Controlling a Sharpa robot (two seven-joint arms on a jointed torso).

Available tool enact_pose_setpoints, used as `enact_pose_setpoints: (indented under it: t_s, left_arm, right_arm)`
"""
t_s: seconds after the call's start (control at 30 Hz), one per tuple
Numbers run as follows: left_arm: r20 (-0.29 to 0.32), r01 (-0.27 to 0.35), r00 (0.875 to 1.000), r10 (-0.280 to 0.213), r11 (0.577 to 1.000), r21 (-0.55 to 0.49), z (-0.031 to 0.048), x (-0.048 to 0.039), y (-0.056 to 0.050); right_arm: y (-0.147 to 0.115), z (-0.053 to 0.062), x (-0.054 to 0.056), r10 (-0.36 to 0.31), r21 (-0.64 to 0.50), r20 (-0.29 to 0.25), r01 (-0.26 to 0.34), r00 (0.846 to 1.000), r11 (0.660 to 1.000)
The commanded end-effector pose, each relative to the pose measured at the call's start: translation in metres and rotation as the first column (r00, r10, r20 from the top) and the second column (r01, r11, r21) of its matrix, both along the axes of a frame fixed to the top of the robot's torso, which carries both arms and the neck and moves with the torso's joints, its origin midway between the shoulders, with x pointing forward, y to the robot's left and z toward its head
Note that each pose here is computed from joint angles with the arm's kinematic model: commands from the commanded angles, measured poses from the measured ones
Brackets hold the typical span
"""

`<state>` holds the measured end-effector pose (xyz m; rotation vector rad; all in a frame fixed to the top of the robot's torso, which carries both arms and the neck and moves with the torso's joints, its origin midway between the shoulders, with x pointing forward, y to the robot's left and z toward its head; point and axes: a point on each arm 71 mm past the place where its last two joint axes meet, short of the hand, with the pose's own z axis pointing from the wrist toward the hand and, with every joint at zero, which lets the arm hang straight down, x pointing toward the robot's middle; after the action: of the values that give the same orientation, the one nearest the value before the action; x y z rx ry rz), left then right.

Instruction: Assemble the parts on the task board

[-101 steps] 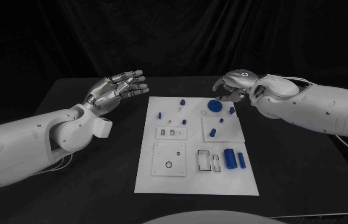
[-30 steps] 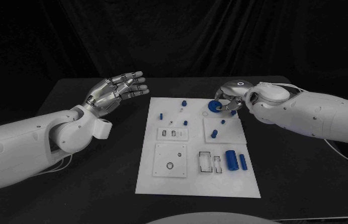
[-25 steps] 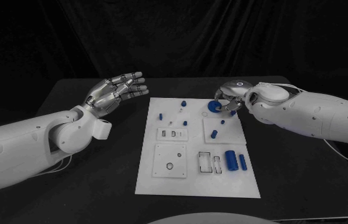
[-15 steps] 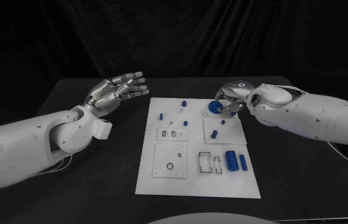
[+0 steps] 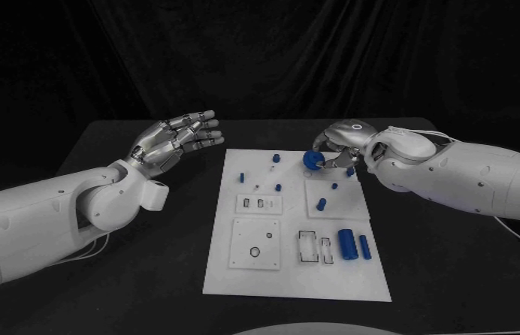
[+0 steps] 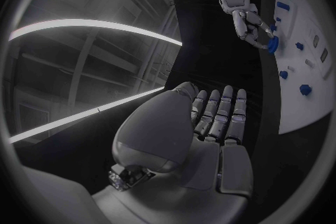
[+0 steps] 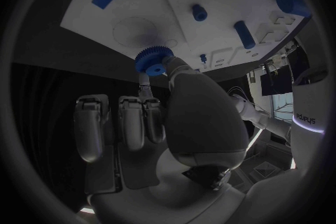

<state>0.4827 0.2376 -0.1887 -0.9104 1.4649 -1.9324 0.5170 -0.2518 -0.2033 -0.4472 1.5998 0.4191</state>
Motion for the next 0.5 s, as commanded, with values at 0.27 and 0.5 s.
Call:
enact_pose_setpoints:
  t_s: [0.27, 0.5]
  left_arm:
    - [0.003, 0.008, 1.0, -0.008, 1.0, -0.012, 0.0005, 0.0, -0.001]
    - [0.002, 0.014, 1.0, -0.014, 1.0, -0.013, 0.0005, 0.0, -0.004]
  right_arm:
    - [0.039, 0.003, 0.0, 0.083, 0.022, 0.014, -0.084, 0.996, 0.996]
    - [0.065, 0.002, 0.004, 0.129, 0.021, 0.005, -0.129, 0.992, 0.991]
